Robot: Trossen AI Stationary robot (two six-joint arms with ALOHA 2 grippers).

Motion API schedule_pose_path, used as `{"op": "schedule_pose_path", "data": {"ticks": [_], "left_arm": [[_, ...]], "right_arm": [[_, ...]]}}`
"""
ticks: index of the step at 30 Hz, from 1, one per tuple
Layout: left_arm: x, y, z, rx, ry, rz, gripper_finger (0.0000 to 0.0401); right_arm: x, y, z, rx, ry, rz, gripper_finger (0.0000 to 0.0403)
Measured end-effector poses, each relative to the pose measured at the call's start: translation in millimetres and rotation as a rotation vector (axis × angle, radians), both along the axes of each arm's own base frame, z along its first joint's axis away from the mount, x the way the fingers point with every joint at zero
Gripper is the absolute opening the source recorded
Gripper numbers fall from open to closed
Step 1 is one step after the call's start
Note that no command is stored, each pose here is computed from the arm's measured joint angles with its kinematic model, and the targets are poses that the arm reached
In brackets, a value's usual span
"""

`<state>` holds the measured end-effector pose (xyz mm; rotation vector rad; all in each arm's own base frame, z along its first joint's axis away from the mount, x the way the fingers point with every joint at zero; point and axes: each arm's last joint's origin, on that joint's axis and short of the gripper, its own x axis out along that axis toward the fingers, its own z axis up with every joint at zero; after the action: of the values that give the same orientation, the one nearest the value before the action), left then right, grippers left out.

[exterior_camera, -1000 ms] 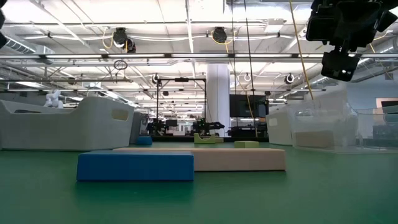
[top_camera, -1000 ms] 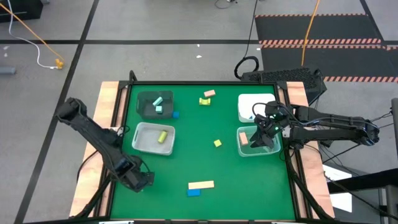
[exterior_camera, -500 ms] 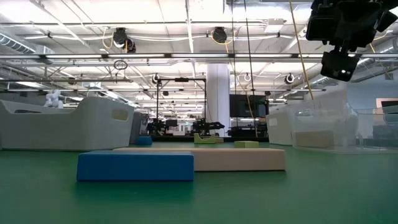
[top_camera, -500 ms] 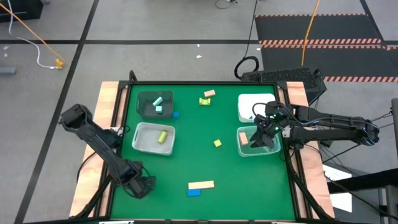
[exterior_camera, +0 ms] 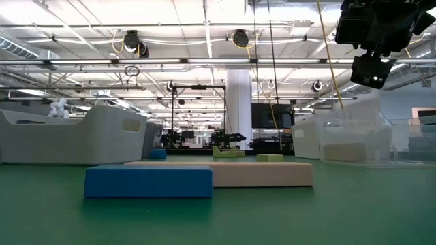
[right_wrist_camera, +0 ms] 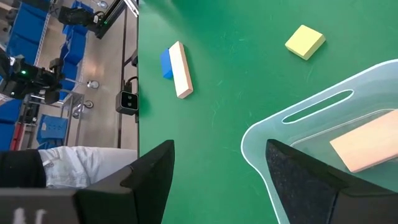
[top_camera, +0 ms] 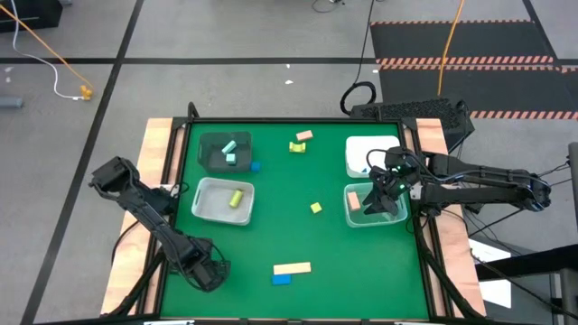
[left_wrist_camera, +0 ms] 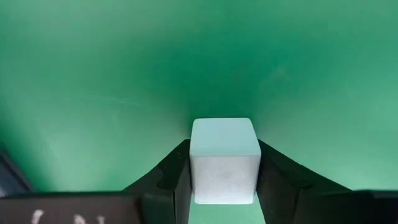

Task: Sort & place blocks by color
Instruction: Put the light blue block into the black bin

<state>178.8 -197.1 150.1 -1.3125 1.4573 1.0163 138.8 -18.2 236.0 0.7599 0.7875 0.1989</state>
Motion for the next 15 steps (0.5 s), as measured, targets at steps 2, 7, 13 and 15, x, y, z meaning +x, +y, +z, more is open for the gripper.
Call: {"op": "schedule_pose_path", "data": {"ticks": [2,7,13,15], "left_arm": [[3,-3,1,-0.03,-0.042,-0.018,0.0133],[25,-11,8,-0.079,-0.343,-0.045,0.0133],[66,-2,26,0.006,-0.794,-0.053,0.0133],[81,7,34,0.068,-0.928,-0.064,0.0133]], "right_arm": [[0,0,0,0.0,-0.001,0.0,0.0242],[0,0,0,0.006,0.004,-0.007,0.0242],[0,0,0,0.005,0.004,-0.009,0.0242],[0,0,0,0.002,0.003,-0.011,0.0242]]}}
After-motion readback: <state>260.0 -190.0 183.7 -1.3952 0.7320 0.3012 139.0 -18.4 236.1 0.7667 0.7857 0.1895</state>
